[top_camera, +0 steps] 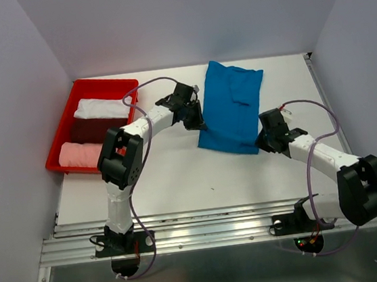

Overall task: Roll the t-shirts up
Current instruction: Roll the T-shirt to the center of the board.

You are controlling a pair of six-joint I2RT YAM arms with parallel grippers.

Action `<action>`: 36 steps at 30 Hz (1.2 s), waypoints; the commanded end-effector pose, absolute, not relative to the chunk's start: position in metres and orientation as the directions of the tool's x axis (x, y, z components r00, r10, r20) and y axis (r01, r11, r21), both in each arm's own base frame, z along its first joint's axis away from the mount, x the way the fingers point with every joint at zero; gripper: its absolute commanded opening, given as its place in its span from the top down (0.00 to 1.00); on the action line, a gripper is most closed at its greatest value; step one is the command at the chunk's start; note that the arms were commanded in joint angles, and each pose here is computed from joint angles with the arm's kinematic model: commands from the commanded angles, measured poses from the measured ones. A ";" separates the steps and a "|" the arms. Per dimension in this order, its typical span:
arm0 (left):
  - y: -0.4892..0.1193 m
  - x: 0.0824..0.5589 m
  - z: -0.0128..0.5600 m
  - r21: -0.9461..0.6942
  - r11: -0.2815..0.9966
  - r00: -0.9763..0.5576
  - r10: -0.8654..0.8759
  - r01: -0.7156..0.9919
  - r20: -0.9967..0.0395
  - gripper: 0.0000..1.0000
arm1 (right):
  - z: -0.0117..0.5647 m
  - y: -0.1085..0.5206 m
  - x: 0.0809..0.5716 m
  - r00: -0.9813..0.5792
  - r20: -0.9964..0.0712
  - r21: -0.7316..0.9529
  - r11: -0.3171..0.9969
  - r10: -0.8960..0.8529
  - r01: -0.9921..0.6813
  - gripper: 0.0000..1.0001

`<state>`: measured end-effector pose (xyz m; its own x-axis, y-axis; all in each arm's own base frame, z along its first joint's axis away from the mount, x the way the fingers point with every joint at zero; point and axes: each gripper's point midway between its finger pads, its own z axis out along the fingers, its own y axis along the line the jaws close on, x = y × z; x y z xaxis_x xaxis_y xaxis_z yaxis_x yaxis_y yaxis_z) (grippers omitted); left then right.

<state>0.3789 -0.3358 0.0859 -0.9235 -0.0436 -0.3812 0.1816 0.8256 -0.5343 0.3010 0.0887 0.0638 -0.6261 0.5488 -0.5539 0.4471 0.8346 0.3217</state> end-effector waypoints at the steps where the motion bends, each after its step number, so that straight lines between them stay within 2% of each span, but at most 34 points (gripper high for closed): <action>1: -0.334 0.394 0.096 -0.507 0.838 -0.904 -0.037 0.205 -0.427 1.00 | 0.085 0.082 0.327 -0.567 -0.616 0.336 0.834 0.547 0.439 0.96; 8: -0.331 0.408 0.084 -0.470 0.865 -0.900 -0.051 0.177 -0.433 1.00 | 0.089 0.076 0.350 -0.545 -0.645 0.332 0.839 0.536 0.432 0.89; 9: -0.329 0.408 0.080 -0.464 0.869 -0.903 -0.049 0.171 -0.426 0.98 | 0.086 0.073 0.352 -0.549 -0.645 0.320 0.840 0.532 0.439 0.86; 11: -0.329 0.411 0.080 -0.458 0.872 -0.903 -0.048 0.170 -0.427 0.85 | 0.091 0.073 0.357 -0.543 -0.653 0.323 0.842 0.528 0.431 0.76; 12: -0.328 0.412 0.081 -0.455 0.874 -0.903 -0.049 0.168 -0.428 0.78 | 0.098 0.074 0.360 -0.532 -0.662 0.333 0.843 0.528 0.423 0.68; 13: -0.326 0.412 0.082 -0.446 0.880 -0.901 -0.048 0.166 -0.431 0.76 | 0.102 0.074 0.361 -0.526 -0.669 0.335 0.844 0.526 0.418 0.61; 14: -0.325 0.412 0.088 -0.444 0.880 -0.896 -0.052 0.167 -0.441 0.71 | 0.106 0.074 0.361 -0.519 -0.673 0.341 0.844 0.526 0.414 0.58; 15: -0.323 0.413 0.092 -0.440 0.883 -0.892 -0.059 0.163 -0.449 0.57 | 0.108 0.073 0.361 -0.515 -0.679 0.341 0.846 0.524 0.411 0.57; 17: -0.317 0.415 0.098 -0.424 0.893 -0.880 -0.073 0.152 -0.470 0.47 | 0.119 0.071 0.358 -0.496 -0.696 0.349 0.848 0.520 0.399 0.53; 18: -0.316 0.415 0.109 -0.425 0.892 -0.868 -0.084 0.153 -0.489 0.46 | 0.120 0.070 0.356 -0.496 -0.701 0.347 0.852 0.513 0.391 0.52; 21: -0.304 0.414 0.122 -0.413 0.903 -0.843 -0.124 0.123 -0.523 0.46 | 0.127 0.074 0.350 -0.502 -0.698 0.368 0.858 0.510 0.358 0.52; 23: -0.303 0.412 0.127 -0.407 0.905 -0.818 -0.137 0.126 -0.558 0.50 | 0.122 0.087 0.346 -0.550 -0.665 0.396 0.863 0.505 0.314 0.62; 24: -0.299 0.404 0.122 -0.397 0.909 -0.821 -0.131 0.124 -0.556 0.54 | 0.116 0.091 0.344 -0.571 -0.646 0.403 0.861 0.507 0.310 0.67; 25: -0.304 0.398 0.121 -0.396 0.906 -0.821 -0.112 0.147 -0.560 0.66 | 0.111 0.095 0.342 -0.585 -0.627 0.415 0.856 0.514 0.307 0.79; 26: -0.309 0.392 0.119 -0.402 0.901 -0.827 -0.097 0.163 -0.554 0.71 | 0.103 0.100 0.339 -0.608 -0.604 0.426 0.853 0.516 0.300 0.82; 27: -0.313 0.387 0.117 -0.402 0.899 -0.831 -0.083 0.176 -0.550 0.77 | 0.099 0.102 0.338 -0.614 -0.596 0.429 0.852 0.517 0.300 0.90; 32: -0.349 0.368 0.122 -0.431 0.860 -0.828 -0.019 0.272 -0.560 0.78 | 0.089 0.108 0.344 -0.632 -0.568 0.440 0.843 0.528 0.308 0.93; 36: -0.361 0.377 0.111 -0.447 0.848 -0.830 -0.013 0.286 -0.557 0.78 | 0.082 0.109 0.356 -0.632 -0.569 0.429 0.846 0.526 0.317 0.92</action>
